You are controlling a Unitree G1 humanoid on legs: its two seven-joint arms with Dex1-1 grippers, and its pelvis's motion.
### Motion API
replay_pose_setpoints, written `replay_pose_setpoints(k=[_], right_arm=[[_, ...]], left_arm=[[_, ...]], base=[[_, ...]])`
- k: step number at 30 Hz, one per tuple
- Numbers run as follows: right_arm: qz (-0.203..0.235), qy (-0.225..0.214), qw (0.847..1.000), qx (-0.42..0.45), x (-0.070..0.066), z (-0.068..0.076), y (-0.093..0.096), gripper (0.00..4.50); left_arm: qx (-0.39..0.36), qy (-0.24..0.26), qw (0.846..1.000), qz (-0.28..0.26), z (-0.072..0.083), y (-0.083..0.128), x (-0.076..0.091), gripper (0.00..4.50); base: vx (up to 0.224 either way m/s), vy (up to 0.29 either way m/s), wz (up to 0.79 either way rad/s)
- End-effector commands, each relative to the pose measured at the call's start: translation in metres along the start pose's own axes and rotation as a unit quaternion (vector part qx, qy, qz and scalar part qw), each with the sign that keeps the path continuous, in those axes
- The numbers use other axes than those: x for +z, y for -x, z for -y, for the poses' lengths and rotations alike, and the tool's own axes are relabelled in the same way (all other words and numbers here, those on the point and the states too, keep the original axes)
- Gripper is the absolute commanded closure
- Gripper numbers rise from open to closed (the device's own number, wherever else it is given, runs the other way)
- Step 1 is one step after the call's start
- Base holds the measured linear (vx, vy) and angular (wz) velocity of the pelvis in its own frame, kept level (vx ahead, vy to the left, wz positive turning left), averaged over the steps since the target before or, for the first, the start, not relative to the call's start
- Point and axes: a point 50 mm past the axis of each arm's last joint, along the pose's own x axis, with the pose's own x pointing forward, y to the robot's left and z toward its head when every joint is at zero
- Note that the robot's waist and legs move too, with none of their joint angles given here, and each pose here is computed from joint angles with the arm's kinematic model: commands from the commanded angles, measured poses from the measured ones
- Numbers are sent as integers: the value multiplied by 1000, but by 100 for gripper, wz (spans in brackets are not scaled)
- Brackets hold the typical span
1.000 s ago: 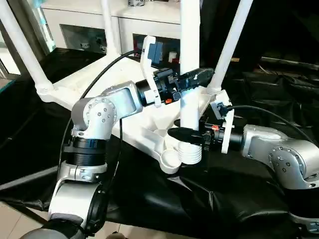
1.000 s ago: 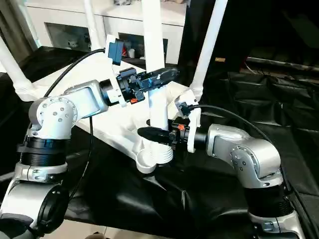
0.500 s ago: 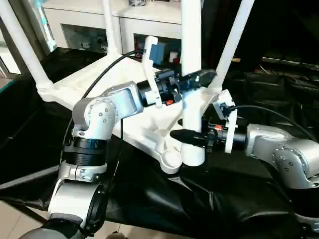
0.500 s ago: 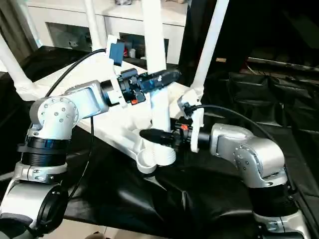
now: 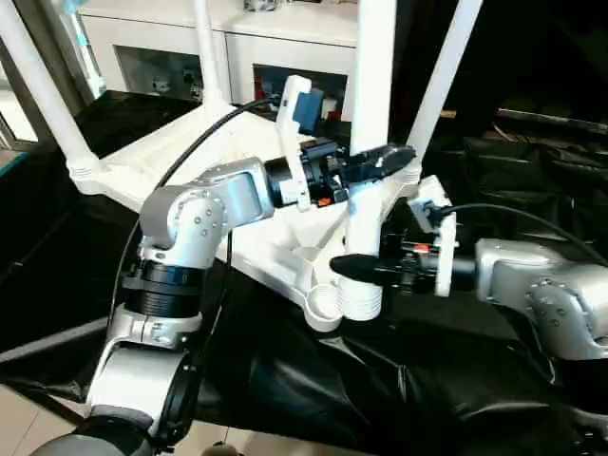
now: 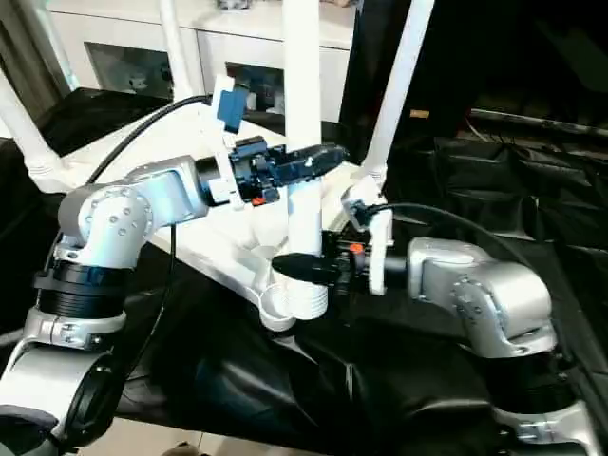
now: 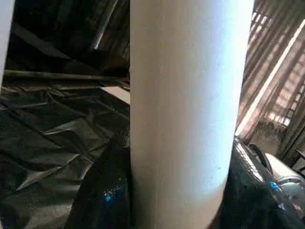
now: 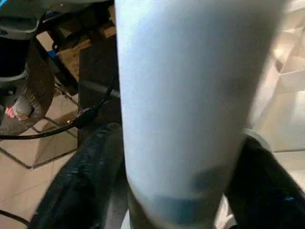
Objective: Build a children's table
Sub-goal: Pick table leg
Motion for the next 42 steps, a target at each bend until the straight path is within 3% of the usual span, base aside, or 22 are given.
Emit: replay_pose_setpoints(k=[1, 3, 10, 24, 26, 29, 30, 34, 42], right_arm=[[-1, 8, 1000, -3, 4, -1, 1, 100], [-7, 6, 1000, -10, 2, 0, 1, 72], [-25, -3, 999, -21, -2, 3, 3, 72], [-22, -13, 1000, -17, -3, 3, 2, 72], [-24, -14, 999, -18, -4, 3, 2, 107], [-26, -16, 999, -19, -5, 3, 3, 112], [-26, -16, 999, -19, -5, 3, 3, 142], [-28, -19, 999, -19, -6, 3, 3, 155], [-29, -21, 999, -19, -7, 3, 3, 240]], left_arm=[[-5, -20, 1000, 3, 3, -3, 6, 268], [-6, -22, 1000, 2, 3, -2, 6, 268], [-8, -24, 1000, 0, 3, -2, 7, 268], [-33, -23, 999, -14, 9, -1, 3, 268], [-33, -24, 999, -14, 9, -1, 4, 268], [-34, -23, 999, -12, 9, -1, 5, 268], [-34, -23, 999, -12, 9, -1, 5, 268], [-34, -23, 999, -11, 8, -1, 6, 268], [-31, -23, 999, -8, 8, -1, 7, 268]], base=[[0, 0, 0], [0, 0, 0], [0, 0, 0], [0, 0, 0], [0, 0, 0], [0, 0, 0], [0, 0, 0], [0, 0, 0], [0, 0, 0]])
